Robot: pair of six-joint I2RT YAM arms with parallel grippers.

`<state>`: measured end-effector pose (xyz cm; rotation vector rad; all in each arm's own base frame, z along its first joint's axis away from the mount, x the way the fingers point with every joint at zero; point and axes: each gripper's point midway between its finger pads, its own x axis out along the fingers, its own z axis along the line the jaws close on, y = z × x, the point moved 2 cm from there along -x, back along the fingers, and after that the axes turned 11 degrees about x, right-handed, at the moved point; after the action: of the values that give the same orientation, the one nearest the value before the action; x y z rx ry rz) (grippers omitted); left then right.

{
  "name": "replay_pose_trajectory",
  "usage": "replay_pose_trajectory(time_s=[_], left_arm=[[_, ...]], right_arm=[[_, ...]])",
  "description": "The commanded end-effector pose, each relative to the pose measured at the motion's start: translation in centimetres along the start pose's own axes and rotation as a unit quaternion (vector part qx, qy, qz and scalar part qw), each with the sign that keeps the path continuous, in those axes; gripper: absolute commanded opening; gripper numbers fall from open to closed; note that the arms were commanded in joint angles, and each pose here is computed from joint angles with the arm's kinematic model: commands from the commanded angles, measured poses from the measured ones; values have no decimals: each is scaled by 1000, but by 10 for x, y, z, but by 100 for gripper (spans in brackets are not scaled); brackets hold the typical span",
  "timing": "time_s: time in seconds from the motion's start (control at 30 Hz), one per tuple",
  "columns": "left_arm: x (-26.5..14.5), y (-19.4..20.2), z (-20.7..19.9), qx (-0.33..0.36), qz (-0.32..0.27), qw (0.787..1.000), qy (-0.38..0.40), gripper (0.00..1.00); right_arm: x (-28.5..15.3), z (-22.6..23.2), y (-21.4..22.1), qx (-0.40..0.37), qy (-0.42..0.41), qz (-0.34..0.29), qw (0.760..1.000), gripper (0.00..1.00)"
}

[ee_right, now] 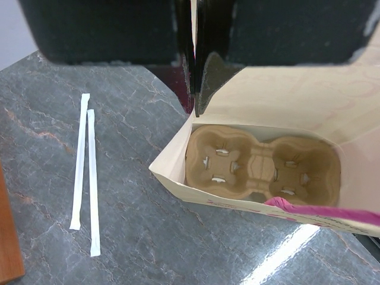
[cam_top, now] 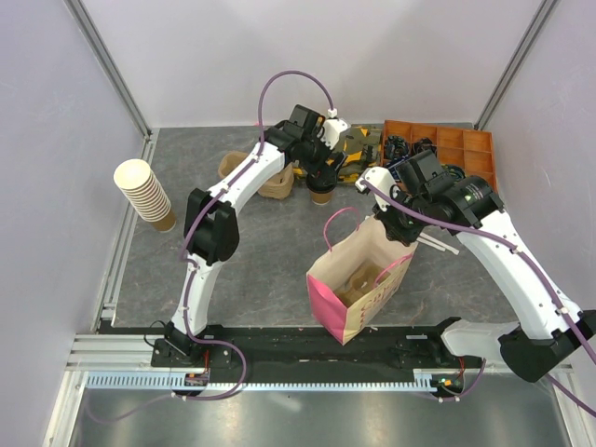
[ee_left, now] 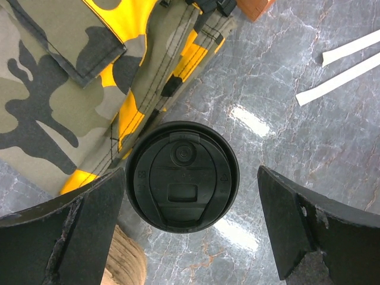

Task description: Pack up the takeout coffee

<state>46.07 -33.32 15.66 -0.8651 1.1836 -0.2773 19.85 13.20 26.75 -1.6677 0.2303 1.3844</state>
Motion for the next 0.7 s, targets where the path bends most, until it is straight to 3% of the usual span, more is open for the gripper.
replay_pose_trajectory(time_s=[0.0,0.33,0.67], left_arm=[[3,3,0,17,6,1000,-2,100],[11,14,-2,21,19,1000,4,100],[17,22,-2,23,28,999,5,93]], right_arm=[[-6,0,-7,0,1,-9,1000,0],[-5,0,-7,0,-2,-6,1000,0],[-5,0,-6,0,-1,-5,1000,0]])
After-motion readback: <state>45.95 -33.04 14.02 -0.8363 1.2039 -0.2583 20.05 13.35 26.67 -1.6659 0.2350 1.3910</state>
